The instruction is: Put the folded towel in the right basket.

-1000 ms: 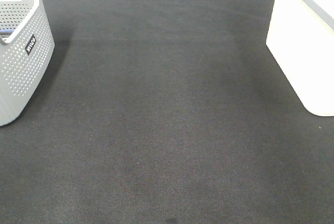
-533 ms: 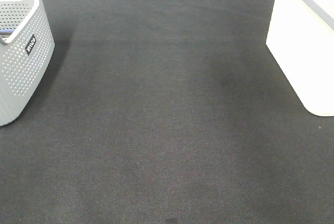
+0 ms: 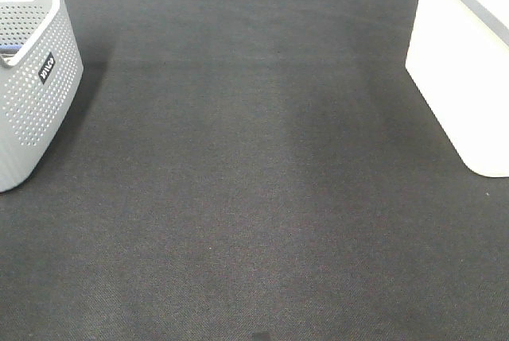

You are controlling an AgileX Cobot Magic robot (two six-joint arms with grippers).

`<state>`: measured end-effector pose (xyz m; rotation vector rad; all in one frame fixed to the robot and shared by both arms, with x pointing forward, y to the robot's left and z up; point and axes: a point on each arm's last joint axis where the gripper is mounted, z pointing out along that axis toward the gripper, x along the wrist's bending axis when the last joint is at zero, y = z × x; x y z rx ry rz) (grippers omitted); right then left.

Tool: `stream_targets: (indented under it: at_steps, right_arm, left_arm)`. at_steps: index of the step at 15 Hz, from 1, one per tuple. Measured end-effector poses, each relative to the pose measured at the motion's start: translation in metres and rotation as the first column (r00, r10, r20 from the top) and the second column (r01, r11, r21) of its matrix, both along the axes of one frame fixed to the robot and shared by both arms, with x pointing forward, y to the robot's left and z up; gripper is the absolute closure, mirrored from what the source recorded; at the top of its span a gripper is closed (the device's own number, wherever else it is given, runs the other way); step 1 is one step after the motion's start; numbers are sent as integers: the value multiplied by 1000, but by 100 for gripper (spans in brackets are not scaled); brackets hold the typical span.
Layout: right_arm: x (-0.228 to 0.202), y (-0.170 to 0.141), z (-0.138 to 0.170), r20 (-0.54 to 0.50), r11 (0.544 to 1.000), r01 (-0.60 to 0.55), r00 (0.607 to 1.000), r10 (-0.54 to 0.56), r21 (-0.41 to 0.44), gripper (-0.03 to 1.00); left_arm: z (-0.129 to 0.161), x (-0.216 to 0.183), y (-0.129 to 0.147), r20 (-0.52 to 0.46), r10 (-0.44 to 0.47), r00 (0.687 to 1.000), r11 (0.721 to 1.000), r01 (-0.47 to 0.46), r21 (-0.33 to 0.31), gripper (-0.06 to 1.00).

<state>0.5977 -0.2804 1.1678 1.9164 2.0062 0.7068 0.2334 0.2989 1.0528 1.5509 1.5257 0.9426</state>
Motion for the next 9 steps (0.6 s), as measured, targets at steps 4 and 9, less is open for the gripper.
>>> stream_targets:
  at_steps: [4, 9]
  right_arm:
    - [-71, -4, -48, -194, 999, 0, 981, -7, -39, 25]
    - [-171, -7, -107, -347, 998, -8, 938, -13, -58, 25]
  left_arm:
    - [0, 0, 0, 0, 0, 1000, 1000, 0, 0, -3]
    - [0, 0, 0, 0, 0, 1000, 1000, 0, 0, -3]
